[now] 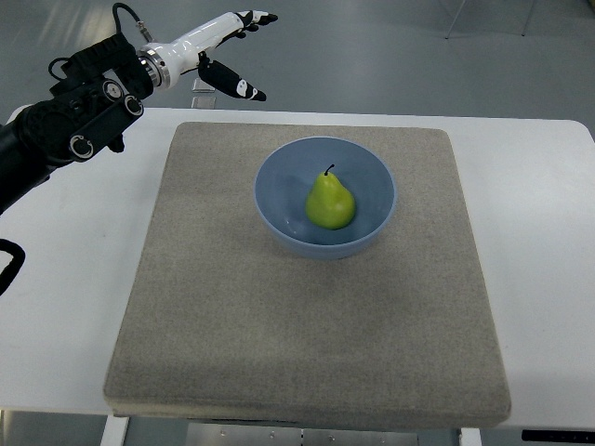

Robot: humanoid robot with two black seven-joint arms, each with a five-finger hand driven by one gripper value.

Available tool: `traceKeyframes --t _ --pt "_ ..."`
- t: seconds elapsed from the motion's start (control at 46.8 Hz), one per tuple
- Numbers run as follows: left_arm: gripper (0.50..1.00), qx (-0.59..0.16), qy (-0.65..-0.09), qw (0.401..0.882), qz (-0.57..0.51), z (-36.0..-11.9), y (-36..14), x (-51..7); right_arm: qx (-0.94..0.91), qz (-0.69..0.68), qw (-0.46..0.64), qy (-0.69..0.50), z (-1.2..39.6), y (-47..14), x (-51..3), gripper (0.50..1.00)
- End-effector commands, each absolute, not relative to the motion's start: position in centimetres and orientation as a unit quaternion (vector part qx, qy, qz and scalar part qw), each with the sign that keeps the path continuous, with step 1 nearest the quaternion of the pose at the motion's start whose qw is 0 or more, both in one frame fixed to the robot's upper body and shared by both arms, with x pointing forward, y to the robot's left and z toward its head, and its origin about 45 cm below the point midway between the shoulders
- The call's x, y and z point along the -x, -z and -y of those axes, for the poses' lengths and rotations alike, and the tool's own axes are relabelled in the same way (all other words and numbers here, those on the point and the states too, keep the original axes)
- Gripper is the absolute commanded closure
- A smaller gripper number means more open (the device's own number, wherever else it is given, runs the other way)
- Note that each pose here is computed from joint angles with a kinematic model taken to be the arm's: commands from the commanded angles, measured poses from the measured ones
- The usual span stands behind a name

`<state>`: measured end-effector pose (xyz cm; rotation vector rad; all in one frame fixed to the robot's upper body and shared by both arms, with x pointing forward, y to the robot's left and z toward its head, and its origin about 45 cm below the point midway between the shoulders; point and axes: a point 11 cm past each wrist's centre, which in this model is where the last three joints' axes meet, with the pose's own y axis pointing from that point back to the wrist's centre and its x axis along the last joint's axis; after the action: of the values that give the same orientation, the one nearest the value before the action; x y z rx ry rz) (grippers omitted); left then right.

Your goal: Place pear in bowl with left hand

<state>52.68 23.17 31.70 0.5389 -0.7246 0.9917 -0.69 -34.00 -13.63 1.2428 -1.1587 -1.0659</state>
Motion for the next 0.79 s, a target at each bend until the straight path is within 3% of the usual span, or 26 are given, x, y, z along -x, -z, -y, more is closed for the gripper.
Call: traceKeyframes --t 0.0,0.406,0.769 --pt "0.512 -0.234 -0.498 0.781 0.294 -25.1 -31.2 -53.0 -0.522 0.487 0.538 0.448 34.0 13.6 0.7 0.576" --pt "0.512 -0.114 -0.663 0.734 0.087 -32.8 -28.8 -53.1 -0.522 0.487 0.538 0.448 34.0 13.6 0.7 0.574" --pt "0.512 -0.049 -0.72 0.683 -0.11 -33.2 -21.8 -51.2 -0.522 0.487 0.538 0.448 34.0 13.6 0.7 0.574"
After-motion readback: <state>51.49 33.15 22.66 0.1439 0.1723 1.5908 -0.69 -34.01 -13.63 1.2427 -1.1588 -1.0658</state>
